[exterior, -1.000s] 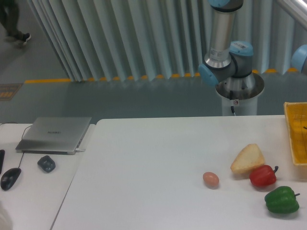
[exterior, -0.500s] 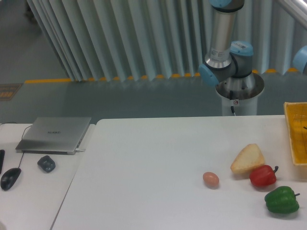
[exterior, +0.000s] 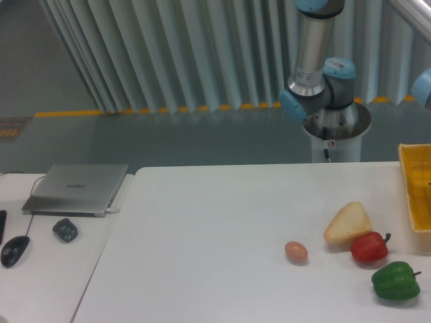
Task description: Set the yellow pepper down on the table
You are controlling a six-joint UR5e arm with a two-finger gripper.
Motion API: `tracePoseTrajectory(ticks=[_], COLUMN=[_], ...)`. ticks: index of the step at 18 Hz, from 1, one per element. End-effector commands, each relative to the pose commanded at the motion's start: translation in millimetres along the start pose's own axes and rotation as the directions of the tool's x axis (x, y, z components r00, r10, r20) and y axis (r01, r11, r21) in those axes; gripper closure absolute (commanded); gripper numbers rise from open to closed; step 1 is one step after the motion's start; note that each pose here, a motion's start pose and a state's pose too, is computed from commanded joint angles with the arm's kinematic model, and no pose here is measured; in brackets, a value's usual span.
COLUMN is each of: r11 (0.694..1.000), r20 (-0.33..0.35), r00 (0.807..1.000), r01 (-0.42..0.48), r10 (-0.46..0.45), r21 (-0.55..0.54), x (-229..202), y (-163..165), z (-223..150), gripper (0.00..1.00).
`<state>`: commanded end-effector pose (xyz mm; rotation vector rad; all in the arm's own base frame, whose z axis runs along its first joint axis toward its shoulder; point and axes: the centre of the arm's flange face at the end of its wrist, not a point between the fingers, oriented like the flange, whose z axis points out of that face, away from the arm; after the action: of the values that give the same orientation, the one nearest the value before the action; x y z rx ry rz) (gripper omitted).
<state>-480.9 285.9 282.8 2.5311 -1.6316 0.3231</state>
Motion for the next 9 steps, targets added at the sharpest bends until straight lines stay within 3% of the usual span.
tracePoseTrajectory(ticks=[9], r11=[1.000], r20=[-0.029], r00=[1.000], r01=[-0.006], r10=[0.007], r21=[0.027], x=[-3], y=[10], z=[-20], gripper=[0.00])
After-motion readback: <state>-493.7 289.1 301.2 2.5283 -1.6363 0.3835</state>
